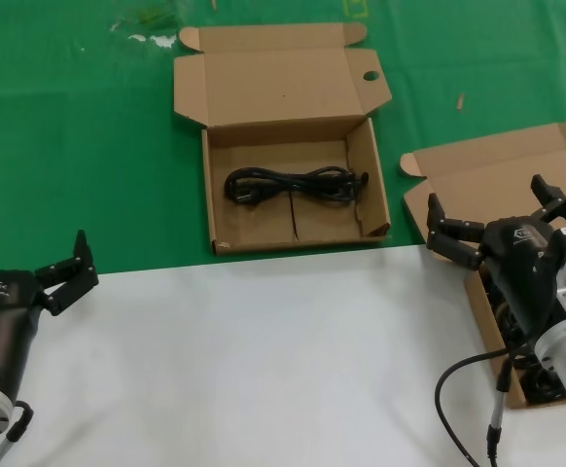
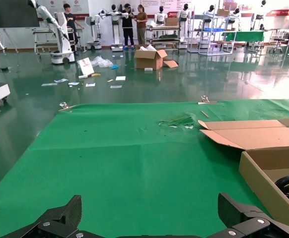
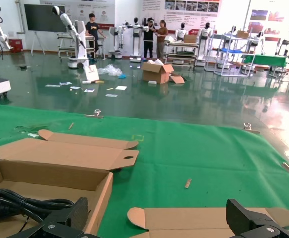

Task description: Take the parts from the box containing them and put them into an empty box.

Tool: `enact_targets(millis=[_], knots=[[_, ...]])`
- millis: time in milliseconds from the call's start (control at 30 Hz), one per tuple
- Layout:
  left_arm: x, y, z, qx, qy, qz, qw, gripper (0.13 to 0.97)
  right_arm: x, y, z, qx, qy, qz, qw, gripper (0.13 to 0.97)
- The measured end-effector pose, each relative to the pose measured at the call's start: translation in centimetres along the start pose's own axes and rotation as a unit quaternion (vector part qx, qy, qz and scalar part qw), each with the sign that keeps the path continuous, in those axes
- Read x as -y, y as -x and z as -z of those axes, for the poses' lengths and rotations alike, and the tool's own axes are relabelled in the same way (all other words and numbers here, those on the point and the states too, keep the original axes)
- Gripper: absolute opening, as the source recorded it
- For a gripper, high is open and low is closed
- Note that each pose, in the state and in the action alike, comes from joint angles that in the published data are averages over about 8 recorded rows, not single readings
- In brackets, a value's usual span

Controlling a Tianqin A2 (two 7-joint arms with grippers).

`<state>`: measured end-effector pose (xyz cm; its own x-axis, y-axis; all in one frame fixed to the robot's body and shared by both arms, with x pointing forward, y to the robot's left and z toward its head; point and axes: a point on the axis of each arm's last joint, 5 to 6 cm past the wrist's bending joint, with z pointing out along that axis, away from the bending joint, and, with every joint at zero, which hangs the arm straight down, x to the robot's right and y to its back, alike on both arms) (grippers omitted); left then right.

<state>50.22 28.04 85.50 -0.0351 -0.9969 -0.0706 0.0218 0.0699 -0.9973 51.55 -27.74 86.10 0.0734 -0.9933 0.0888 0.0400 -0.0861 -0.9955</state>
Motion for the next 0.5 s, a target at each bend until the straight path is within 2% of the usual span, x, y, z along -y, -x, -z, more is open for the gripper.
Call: enact_targets(millis=[500], knots=[[0.00, 0.00, 0.00, 0.000, 0.000, 0.000, 1.0000, 0.966, 0.00, 0.00, 0.00, 0.000, 0.000, 0.000, 1.000, 0.966]])
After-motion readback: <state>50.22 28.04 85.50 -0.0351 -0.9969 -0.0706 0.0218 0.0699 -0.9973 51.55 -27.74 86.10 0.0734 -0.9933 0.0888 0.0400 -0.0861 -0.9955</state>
